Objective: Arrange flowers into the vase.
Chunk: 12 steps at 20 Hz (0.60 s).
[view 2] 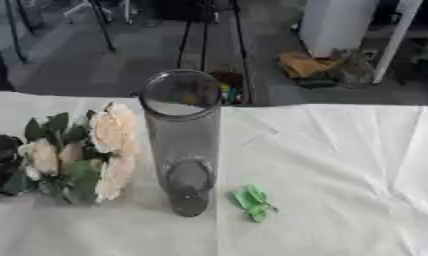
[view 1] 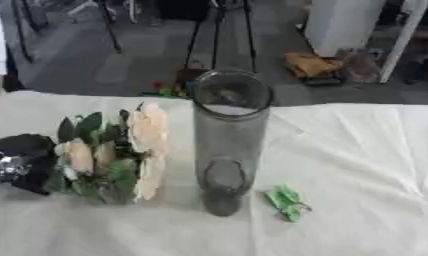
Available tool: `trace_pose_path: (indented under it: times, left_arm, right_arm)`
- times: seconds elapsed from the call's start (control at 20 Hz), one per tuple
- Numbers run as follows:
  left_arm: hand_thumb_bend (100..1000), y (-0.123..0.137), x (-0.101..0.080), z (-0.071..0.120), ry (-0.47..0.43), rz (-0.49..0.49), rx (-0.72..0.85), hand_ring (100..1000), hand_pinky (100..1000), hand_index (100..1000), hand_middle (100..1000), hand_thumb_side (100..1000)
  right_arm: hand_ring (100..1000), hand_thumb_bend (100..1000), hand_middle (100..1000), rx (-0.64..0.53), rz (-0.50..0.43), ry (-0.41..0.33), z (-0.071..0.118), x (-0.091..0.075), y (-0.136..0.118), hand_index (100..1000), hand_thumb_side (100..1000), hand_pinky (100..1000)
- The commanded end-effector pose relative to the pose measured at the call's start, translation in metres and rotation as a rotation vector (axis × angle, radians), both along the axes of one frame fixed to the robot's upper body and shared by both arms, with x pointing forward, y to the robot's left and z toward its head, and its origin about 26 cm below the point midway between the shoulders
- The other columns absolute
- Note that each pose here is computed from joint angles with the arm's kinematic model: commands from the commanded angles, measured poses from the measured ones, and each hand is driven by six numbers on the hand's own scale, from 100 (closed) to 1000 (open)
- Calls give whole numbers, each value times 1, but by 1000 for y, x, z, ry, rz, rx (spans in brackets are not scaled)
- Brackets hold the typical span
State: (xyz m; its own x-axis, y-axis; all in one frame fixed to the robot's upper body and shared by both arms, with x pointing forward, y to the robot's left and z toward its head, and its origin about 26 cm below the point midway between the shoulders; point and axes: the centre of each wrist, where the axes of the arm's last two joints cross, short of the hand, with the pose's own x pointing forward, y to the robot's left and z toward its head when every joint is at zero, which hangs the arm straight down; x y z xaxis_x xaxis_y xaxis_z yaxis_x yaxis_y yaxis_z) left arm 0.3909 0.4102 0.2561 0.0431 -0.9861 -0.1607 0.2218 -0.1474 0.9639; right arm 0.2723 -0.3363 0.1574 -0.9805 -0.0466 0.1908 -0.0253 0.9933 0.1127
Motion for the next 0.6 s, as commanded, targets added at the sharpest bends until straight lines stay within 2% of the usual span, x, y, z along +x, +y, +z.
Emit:
trace_pose_path:
  times: [0.05,0.1,0.25,0.35,0.45,0.6]
  left_arm:
    - [226,7,1,-14,71,29,11,388,338,510,398,342]
    - [223,7,1,-14,76,30,9,373,326,500,385,338]
    - [177,6,2,-14,97,29,-4,258,228,402,270,308]
    - [114,7,1,-13,116,21,-33,181,160,323,183,327]
    - [100,7,0,-10,138,9,-69,104,124,253,109,342]
    - [100,7,-1,-5,153,-4,-104,100,100,176,100,359]
  right_arm:
    - [704,100,486,-15,-4,-16,6,-2,-2,873,828,764]
    - [704,100,486,-16,-4,-15,6,-2,-2,873,828,764]
    - [704,100,485,-18,-2,-13,6,-2,-2,874,828,765]
    - [705,100,485,-19,-2,-11,6,-2,-1,874,828,766]
    - [705,100,484,-20,-2,-9,6,-2,-2,875,830,768]
    - [706,100,484,-20,-3,-4,6,-2,-2,876,831,770]
